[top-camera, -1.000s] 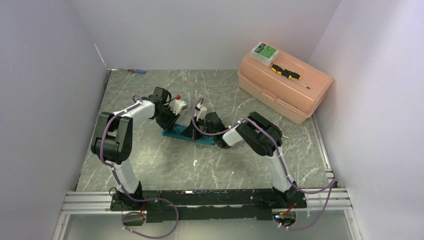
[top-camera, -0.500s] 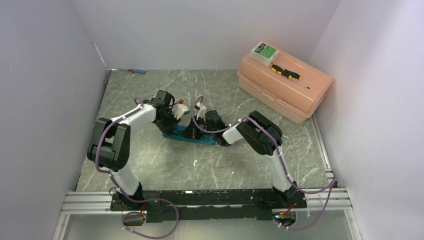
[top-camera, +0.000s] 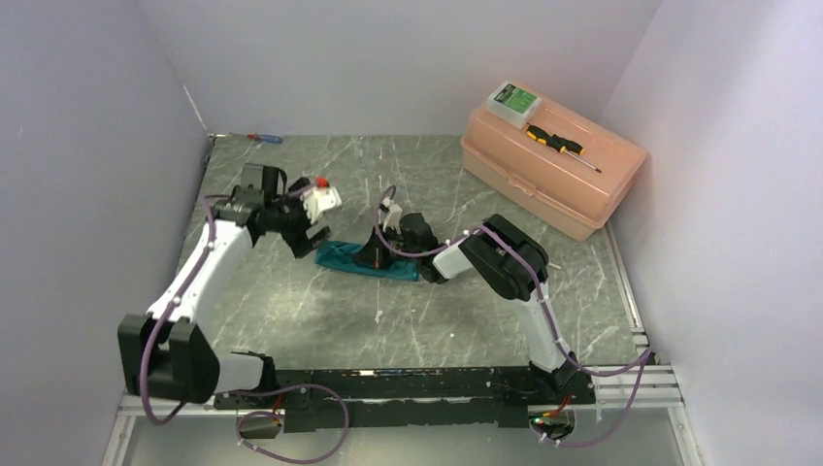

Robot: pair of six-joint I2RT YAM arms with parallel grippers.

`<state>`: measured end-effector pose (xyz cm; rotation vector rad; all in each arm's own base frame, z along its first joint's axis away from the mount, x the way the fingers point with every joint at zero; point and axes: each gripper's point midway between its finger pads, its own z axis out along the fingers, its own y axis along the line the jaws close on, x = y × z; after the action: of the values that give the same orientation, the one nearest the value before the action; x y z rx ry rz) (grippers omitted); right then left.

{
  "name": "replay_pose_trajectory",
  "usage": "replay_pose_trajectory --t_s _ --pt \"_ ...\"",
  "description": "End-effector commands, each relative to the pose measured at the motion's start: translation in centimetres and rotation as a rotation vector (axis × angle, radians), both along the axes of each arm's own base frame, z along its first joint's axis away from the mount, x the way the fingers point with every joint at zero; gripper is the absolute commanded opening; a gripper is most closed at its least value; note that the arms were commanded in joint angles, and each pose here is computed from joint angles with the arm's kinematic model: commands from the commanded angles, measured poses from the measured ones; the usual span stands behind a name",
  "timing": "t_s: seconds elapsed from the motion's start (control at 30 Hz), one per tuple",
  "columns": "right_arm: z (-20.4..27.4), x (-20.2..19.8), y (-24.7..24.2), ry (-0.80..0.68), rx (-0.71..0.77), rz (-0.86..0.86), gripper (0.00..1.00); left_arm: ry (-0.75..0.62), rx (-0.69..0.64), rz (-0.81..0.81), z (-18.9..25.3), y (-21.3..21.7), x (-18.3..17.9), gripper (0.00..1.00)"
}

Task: Fold the napkin into a case and place the utensils inside
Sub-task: Fold the smaller rectangle-folded napkin at the center of the board, then pick up the smaller rectangle-folded napkin from the center of the board.

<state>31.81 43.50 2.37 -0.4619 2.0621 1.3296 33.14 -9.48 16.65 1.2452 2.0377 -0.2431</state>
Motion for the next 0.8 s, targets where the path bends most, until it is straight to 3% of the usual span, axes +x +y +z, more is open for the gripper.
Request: replay_pose_trajectory --t_s 0.0,0.27,0.5,0.67,0.77 --pt "-5.1 -0.4 -2.4 0.121 -0.126 -0.039 0.00 -0.209 0.086 -0.449 -2.9 -2.0 -2.5 0.94" --pt "-5.1 -0.6 -2.4 0.150 -0.109 -0.031 0.00 -0.353 0.261 -0.582 -7.8 -1.9 0.4 0.94" --pt "-4.8 -0.3 -2.1 0.155 -0.095 -0.023 0.00 -0.452 0.431 -0.631 -11.1 -1.8 0.7 0.94" --pt "-5.0 -0.5 -1.8 0.174 -0.089 -0.010 0.00 -0.442 0.499 -0.685 -13.1 -0.9 -0.2 0.94" --pt "-5.0 -0.5 -1.7 0.182 -0.083 -0.005 0.00 -0.431 0.532 -0.682 -13.6 -0.6 0.1 0.88"
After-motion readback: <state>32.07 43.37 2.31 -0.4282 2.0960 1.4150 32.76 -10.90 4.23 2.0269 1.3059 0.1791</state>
